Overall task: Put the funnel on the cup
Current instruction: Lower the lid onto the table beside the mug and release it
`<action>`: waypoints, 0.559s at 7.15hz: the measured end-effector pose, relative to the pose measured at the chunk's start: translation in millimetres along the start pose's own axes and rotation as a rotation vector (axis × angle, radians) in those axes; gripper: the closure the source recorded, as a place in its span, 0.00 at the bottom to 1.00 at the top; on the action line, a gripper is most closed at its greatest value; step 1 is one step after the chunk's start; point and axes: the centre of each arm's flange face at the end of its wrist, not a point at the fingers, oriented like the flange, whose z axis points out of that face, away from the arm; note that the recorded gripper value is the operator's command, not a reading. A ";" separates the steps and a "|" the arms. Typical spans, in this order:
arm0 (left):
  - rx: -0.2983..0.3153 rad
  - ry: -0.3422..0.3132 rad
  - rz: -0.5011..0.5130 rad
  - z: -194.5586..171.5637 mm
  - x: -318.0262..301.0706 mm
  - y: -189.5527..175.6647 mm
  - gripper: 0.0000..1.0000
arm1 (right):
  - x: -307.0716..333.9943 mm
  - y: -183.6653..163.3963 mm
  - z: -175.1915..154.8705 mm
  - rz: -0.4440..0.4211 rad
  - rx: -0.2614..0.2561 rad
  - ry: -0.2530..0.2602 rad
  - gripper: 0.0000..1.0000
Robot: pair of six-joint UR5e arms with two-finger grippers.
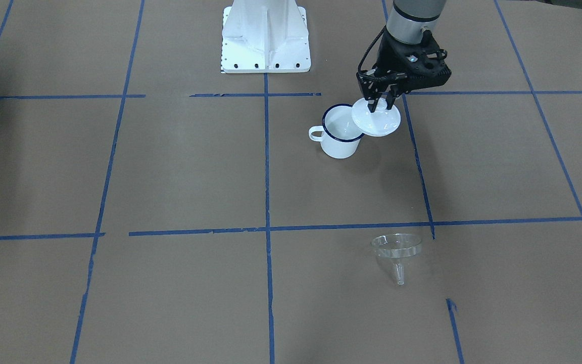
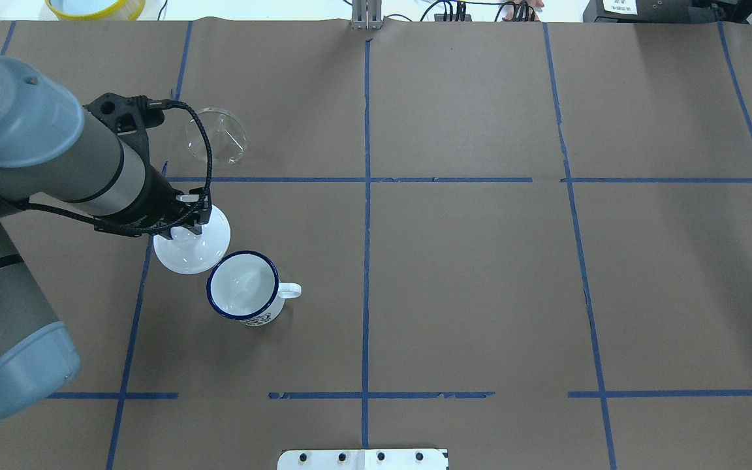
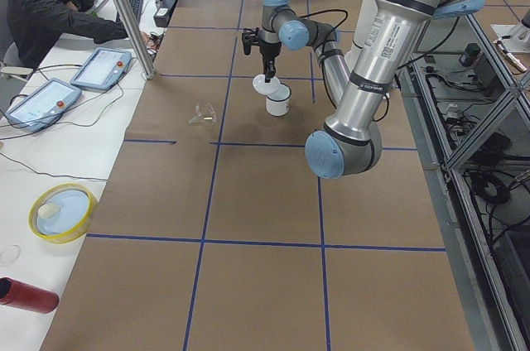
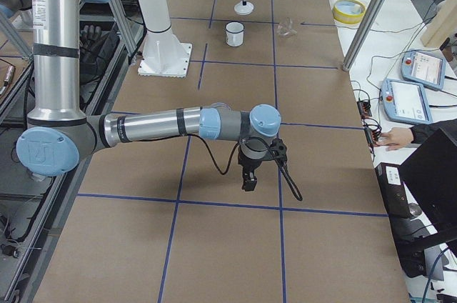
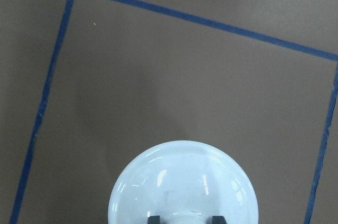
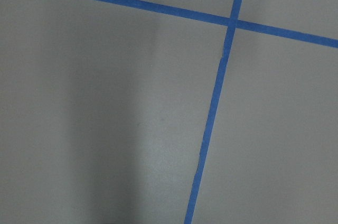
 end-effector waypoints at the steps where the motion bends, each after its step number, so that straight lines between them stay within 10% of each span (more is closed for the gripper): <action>1: 0.001 -0.016 0.021 11.6 -19.9 -1.6 1.00 | 0.1 0.0 0.1 0.000 0.000 0.000 0.00; 4: 0.032 0.002 0.030 71.1 -70.6 -8.3 1.00 | 0.0 0.0 0.0 0.000 0.000 0.000 0.00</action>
